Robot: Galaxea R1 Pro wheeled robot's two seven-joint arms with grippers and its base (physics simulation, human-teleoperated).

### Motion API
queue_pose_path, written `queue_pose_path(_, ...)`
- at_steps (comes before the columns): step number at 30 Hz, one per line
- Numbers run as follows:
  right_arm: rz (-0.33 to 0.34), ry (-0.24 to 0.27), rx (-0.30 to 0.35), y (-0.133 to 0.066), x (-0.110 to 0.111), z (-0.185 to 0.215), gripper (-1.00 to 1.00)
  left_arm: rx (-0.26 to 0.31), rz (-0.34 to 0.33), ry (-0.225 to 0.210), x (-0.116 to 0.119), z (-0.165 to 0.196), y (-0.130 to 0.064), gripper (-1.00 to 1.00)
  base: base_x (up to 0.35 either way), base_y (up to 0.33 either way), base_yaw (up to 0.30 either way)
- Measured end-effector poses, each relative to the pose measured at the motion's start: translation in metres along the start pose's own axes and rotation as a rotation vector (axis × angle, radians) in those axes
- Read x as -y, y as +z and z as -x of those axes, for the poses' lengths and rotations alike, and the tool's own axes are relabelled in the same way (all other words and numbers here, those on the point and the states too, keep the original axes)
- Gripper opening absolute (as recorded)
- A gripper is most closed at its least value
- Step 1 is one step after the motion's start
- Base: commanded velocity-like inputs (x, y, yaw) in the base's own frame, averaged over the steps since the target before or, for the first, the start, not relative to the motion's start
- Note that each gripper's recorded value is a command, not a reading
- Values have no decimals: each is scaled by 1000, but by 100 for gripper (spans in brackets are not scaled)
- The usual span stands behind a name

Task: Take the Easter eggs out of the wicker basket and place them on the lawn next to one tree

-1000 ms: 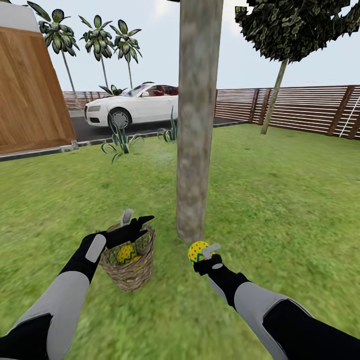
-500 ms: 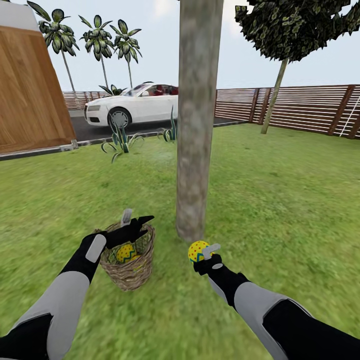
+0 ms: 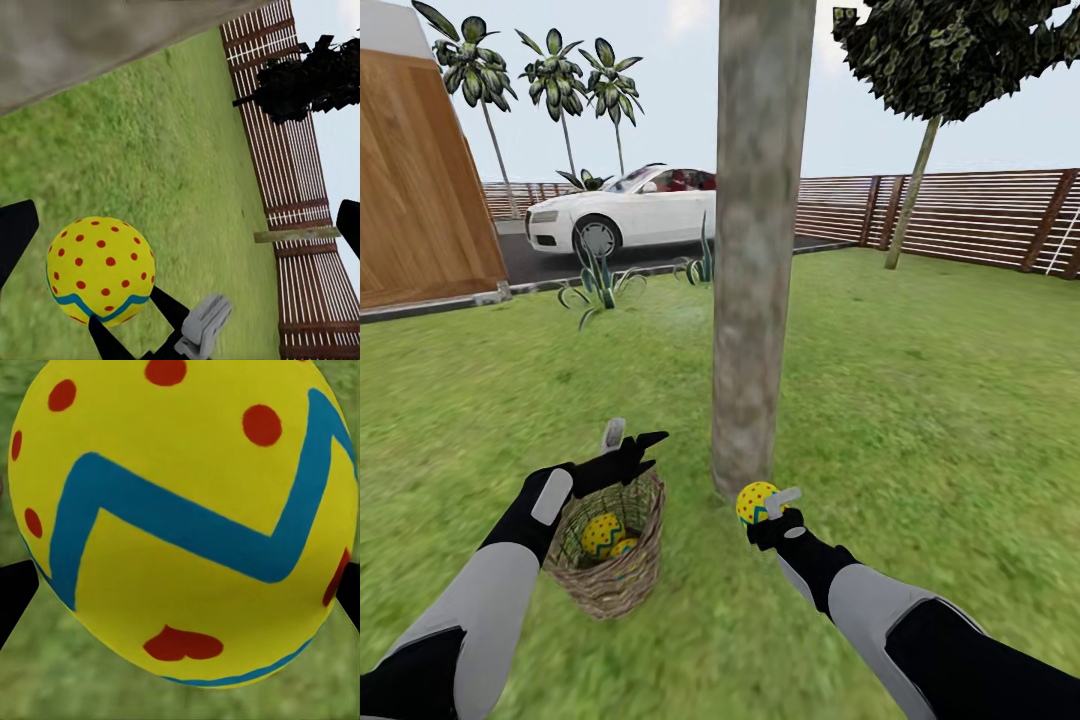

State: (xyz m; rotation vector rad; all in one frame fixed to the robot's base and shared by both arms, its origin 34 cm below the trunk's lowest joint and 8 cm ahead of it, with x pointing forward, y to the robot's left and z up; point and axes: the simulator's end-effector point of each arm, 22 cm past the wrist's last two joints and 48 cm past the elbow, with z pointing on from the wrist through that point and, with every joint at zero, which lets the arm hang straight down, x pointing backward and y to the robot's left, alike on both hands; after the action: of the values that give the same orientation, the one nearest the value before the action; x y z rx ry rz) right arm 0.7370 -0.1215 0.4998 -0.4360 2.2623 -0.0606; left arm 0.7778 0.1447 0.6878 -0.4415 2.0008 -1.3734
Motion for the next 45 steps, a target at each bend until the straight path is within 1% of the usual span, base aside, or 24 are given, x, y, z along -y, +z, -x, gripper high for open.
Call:
queue_pose_path(8,0,0,0,0,0,0,-100,5,-3,3,0,0,0,100,4,0,0)
queue_pose_path(11,0,0,0,2,-1,-4,-100,6,-14,3,-2,-2,0,100,0,0,0)
queue_pose_path(26,0,0,0,19,-9,-31,-100,-4,-13,-4,-32,-21,3,100,0,0,0)
queue_pose_path(31,5,0,-11,24,-15,-49,-100,-4,-13,-4,-42,-26,4,100,0,0,0)
queue_pose_path(35,4,5,18,28,-17,-53,-100,-4,-13,-4,-50,-31,5,100,0,0,0)
queue_pose_path(37,4,7,21,30,-18,-56,-100,-4,-13,-4,-54,-33,5,100,0,0,0)
queue_pose_path(39,4,31,20,32,-19,-60,-100,-4,-13,-4,-58,-36,5,100,0,0,0)
queue_pose_path(40,4,56,18,33,-20,-62,-100,-4,-13,-4,-60,-37,5,100,0,0,0)
queue_pose_path(41,3,92,15,35,-20,-65,-100,-4,-12,-4,-62,-38,5,100,0,0,0)
queue_pose_path(42,3,112,13,36,-21,-67,-100,-4,-12,-4,-64,-39,5,100,0,0,0)
queue_pose_path(45,2,133,13,39,-22,-73,-100,-4,-12,-4,-70,-42,6,100,0,0,0)
